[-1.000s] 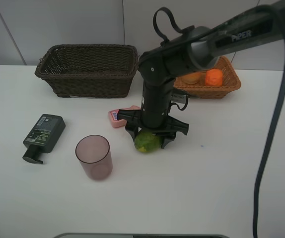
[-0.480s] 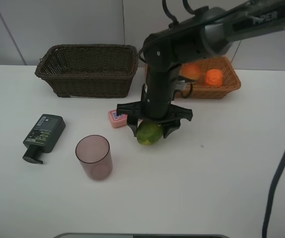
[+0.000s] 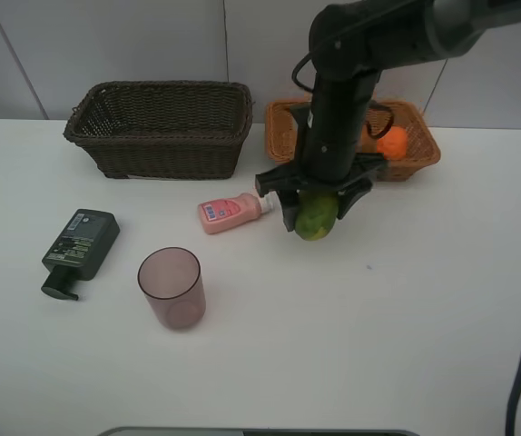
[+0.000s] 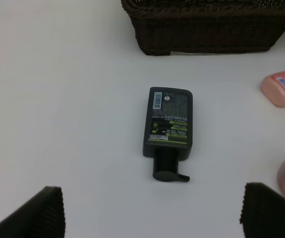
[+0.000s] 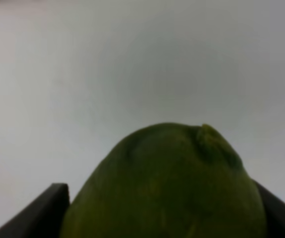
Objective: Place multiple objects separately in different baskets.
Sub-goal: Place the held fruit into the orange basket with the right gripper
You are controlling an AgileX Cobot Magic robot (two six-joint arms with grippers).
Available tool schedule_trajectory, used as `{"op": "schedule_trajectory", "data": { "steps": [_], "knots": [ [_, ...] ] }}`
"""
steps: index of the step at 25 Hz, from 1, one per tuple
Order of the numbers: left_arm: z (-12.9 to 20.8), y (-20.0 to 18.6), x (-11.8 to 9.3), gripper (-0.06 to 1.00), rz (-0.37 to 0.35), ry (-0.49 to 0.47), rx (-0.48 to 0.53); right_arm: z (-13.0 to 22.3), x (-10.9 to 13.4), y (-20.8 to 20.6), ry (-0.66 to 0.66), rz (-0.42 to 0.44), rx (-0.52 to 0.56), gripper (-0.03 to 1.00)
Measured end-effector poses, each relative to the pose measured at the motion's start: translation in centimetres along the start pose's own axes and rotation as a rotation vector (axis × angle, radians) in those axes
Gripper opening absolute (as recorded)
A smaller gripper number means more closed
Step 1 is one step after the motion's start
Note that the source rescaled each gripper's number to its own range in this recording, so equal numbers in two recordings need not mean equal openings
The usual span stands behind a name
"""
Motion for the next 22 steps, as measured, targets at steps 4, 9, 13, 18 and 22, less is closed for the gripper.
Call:
{"op": "schedule_trajectory", "data": {
  "steps": [4,9,13,18,22],
  "knots": [
    [0.0,0.0,0.0,0.92,0.0,0.0,0.0,-2.7,-1.4,-2.3,0.0,-0.011,-0.084,0.24],
    [0.0,0.0,0.0,0.92,0.0,0.0,0.0,-6.5,-4.1,-5.1,0.068,-0.017,-0.202,0.24],
    [0.0,0.0,0.0,0.92,0.0,0.0,0.0,-9.3,-5.4,-5.7,0.1,-0.012,-0.25,0.24],
    [0.0,0.0,0.0,0.92,0.0,0.0,0.0,-12.4,-6.0,-5.3,0.111,-0.004,-0.302,0.24],
    [0.0,0.0,0.0,0.92,0.0,0.0,0.0,-14.2,-7.2,-4.1,0.106,0.034,-0.347,0.24]
  ]
}}
Point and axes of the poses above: a point on each arm's last joint axis where the gripper is mounted, y pointing out along that axis toward the gripper, x along the wrist's bending axis when the last joint is at zero, z = x × y, the point moved 9 cm from there along y, pointing out along that axis toward the gripper, and after that the axes turned 3 degrees about -y, right-handed, at the moved point
